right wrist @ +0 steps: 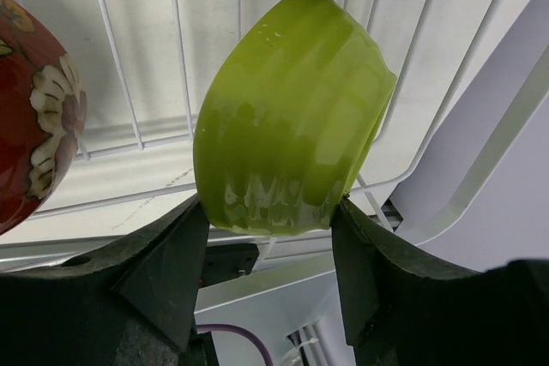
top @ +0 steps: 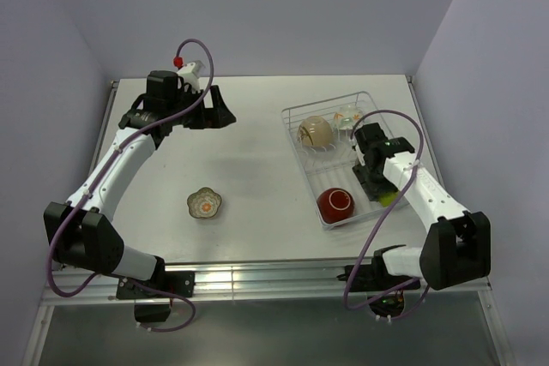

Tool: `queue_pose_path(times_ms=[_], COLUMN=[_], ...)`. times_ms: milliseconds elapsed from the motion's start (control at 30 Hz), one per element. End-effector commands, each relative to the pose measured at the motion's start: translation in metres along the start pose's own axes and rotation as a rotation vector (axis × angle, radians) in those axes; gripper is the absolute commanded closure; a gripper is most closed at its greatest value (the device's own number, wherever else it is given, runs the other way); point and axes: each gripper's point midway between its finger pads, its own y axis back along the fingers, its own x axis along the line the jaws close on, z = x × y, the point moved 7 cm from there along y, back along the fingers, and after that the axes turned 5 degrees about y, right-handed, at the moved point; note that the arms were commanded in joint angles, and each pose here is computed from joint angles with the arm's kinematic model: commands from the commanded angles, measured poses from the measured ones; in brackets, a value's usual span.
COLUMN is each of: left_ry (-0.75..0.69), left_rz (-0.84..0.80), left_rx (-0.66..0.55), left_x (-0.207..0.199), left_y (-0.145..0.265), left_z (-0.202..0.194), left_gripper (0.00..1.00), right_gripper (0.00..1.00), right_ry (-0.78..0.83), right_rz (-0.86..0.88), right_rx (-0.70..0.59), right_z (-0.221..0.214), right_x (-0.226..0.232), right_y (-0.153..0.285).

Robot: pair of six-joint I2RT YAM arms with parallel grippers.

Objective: Load the bowls into the dish rack

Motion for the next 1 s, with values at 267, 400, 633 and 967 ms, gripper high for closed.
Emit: queue_pose_path(times_ms=[267,400,633,967], left_ry=[0.001,0.005,0.004,0.028], left_rz=[-0.014,-0.012,-0.01,-0.021], left_rx=[-0.007,-0.004,-0.005,0.011], left_x=[0.001,0.002,0.003,0.003], left_y=[0.003,0.003,0.003,-0.003], left_z=[0.001,0.0,0.001,0.002], left_gripper=[0.01,0.0,0.01,0.01], right_gripper=[1.0,1.0,1.0,1.0], right_ry=[0.016,0.017,0.047,0.064], right_rz=[0.017,0.044,0.156,0.171], right_rx=[0.005,-0.029,-0.073,-0.064], right_z=[0.003,0.007,0.006,0.005], right_x=[0.014,0.013,0.02,0.024], right_y=[-0.012,0.001,0.014,0.013])
